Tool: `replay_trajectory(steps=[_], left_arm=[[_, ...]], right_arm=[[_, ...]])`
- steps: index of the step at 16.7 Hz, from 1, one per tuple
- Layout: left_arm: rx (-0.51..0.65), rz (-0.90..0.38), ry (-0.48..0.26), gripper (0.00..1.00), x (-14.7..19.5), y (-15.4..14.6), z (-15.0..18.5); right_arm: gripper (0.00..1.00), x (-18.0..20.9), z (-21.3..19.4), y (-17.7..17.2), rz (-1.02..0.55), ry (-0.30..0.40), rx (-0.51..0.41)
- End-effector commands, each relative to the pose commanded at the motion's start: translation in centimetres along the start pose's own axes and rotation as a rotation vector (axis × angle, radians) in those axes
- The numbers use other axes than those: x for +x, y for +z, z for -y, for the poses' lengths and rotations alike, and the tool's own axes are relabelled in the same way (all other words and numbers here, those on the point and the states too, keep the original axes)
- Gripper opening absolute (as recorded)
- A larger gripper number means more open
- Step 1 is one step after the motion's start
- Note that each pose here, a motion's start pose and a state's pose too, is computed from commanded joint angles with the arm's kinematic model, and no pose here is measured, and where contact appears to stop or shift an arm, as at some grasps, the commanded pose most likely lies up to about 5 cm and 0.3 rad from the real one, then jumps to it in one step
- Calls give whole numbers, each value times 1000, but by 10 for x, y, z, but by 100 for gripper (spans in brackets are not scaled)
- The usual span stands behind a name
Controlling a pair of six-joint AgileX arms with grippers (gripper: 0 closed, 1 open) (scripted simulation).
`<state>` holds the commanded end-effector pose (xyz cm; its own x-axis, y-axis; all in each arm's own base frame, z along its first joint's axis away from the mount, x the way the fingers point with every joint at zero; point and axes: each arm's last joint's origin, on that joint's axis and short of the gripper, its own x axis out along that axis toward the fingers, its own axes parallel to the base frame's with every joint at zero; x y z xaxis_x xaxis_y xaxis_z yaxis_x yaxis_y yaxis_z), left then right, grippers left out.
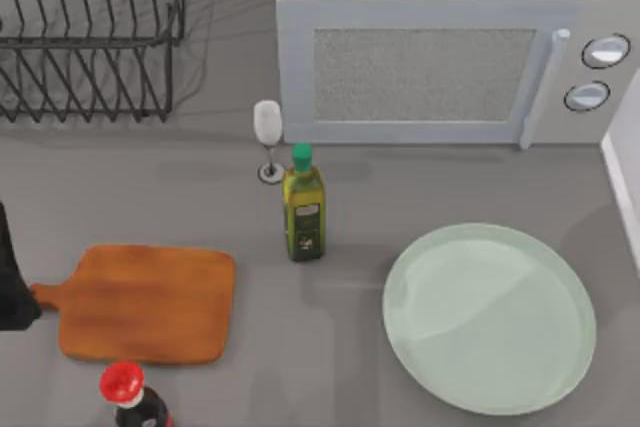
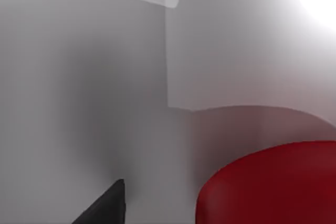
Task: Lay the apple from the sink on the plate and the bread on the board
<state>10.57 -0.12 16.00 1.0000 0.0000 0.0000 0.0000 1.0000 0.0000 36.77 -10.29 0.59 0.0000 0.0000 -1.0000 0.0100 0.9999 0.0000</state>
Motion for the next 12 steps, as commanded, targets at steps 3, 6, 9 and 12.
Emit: replay_trajectory(steps=[3,6,9,12], left_arm=[[0,0,0,100,0,0,0],[0,0,0,100,0,0,0],[0,0,0,100,0,0,0],[0,0,0,100,0,0,0]], right_arm=[[85,0,0,0,0,0,0],[62,0,0,0,0,0,0],[40,0,0,0,0,0,0],[17,0,0,0,0,0,0]])
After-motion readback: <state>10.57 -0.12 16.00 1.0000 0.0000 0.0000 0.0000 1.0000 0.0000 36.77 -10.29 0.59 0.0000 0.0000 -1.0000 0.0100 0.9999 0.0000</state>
